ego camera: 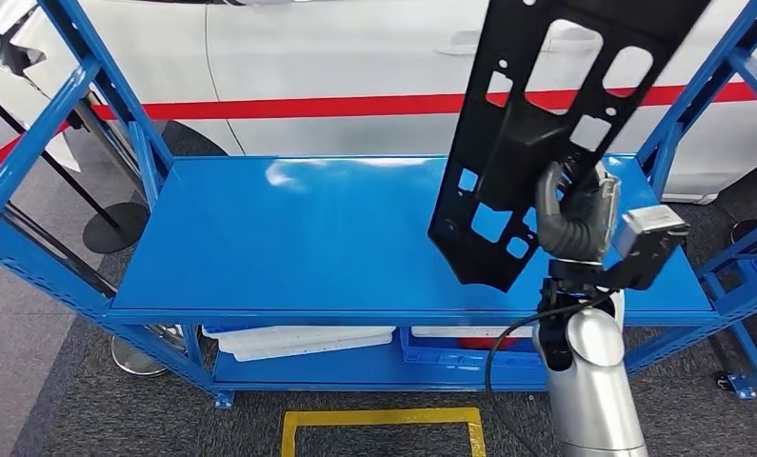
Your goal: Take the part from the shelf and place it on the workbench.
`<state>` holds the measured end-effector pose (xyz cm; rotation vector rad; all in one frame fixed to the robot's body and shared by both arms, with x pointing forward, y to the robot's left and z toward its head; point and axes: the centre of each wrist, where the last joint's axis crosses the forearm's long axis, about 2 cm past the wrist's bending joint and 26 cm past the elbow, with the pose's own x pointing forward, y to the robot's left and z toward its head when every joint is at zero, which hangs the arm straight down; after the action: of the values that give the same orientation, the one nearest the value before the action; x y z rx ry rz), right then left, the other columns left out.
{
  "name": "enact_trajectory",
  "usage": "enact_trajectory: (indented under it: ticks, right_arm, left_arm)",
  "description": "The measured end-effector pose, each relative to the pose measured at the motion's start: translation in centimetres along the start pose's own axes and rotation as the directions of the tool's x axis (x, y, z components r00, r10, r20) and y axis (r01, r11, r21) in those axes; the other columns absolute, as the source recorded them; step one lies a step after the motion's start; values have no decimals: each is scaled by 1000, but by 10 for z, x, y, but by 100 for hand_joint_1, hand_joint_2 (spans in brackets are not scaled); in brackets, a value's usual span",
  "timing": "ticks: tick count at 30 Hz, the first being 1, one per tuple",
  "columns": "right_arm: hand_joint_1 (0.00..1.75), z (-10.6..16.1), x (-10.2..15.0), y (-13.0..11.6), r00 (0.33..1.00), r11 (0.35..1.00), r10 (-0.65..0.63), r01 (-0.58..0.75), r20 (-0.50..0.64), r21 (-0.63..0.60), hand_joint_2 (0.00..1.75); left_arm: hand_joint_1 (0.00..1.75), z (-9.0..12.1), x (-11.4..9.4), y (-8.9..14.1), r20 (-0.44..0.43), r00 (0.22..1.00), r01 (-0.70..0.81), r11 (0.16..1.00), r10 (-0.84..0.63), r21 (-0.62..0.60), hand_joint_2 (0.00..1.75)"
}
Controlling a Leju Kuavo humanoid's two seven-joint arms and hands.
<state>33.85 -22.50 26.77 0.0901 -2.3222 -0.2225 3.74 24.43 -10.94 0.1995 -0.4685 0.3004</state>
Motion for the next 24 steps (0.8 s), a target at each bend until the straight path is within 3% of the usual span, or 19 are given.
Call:
enact_trajectory:
  ticks: [9, 24]
  right_arm:
    - [175, 38, 2, -47, 996, 997, -61, 57, 68, 60, 175]
    - [175, 91, 28, -75, 980, 986, -156, 146, 120, 83, 175]
  left_arm:
    - [0, 0, 1, 1, -2, 1000, -31, 999, 31, 21, 0]
    - [0, -1, 2, 0, -14, 1000, -28, 999, 28, 16, 0]
